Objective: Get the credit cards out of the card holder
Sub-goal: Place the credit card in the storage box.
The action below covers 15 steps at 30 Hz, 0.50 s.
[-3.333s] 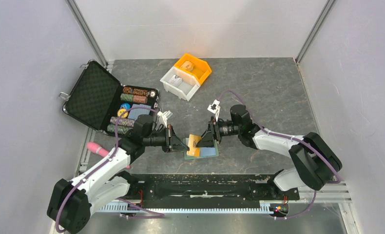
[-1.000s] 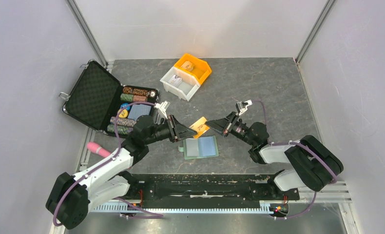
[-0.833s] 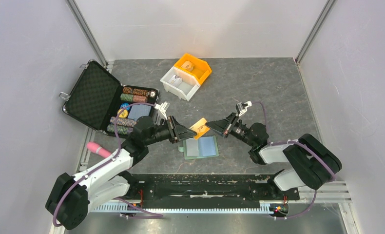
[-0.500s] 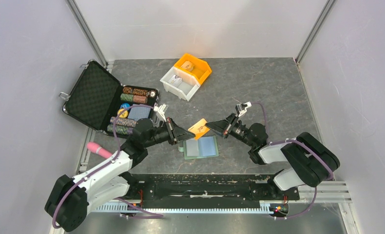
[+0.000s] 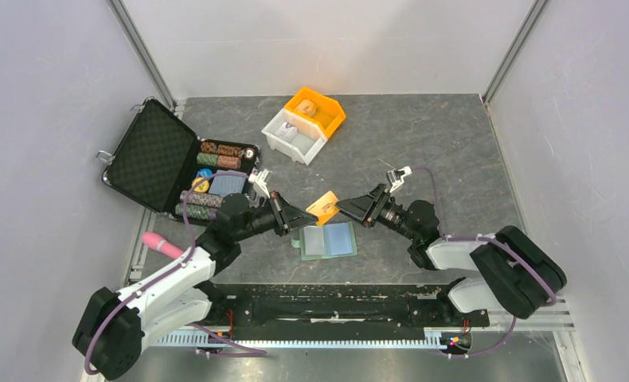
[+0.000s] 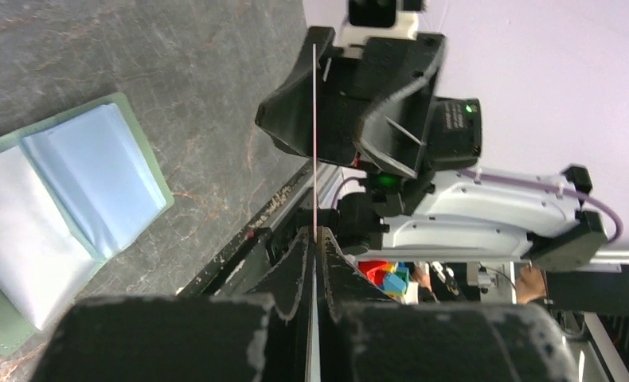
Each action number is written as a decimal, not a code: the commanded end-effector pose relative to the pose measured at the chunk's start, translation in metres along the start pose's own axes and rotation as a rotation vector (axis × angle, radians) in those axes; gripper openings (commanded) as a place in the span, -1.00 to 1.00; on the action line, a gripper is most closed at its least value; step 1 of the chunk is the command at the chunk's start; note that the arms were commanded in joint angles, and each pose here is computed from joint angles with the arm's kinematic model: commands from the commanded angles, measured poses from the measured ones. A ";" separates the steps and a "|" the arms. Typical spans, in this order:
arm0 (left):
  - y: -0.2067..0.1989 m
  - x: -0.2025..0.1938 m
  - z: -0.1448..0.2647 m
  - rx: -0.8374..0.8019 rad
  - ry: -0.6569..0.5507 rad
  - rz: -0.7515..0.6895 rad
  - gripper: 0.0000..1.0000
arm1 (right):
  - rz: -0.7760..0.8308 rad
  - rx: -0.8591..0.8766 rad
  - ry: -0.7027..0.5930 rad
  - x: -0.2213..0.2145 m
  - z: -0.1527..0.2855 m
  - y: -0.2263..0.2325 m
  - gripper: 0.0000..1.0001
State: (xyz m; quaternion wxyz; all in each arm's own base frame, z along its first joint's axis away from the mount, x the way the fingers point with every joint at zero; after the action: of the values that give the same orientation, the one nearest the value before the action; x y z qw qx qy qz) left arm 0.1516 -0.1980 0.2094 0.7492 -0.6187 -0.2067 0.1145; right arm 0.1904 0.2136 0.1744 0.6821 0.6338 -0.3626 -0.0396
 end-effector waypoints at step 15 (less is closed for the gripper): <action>-0.034 0.103 -0.052 0.213 -0.373 -0.043 -0.95 | 0.574 -0.271 0.141 0.010 0.029 -0.008 0.96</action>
State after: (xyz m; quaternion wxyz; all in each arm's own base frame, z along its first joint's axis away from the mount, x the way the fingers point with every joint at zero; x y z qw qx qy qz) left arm 0.2209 -0.2148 0.2401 0.7661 -0.5433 -0.2793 0.1997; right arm 0.1822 0.1944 0.1697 0.7498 0.4858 -0.4387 0.0969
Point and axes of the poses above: each gripper's point midway between its finger pads, its own z axis back along the fingers, its own y axis along the line the jaws close on, x = y × z, the point moved 8 cm from there along z, back along the fingers, and after that the axes turned 10 degrees about z, right-handed, at the moved point
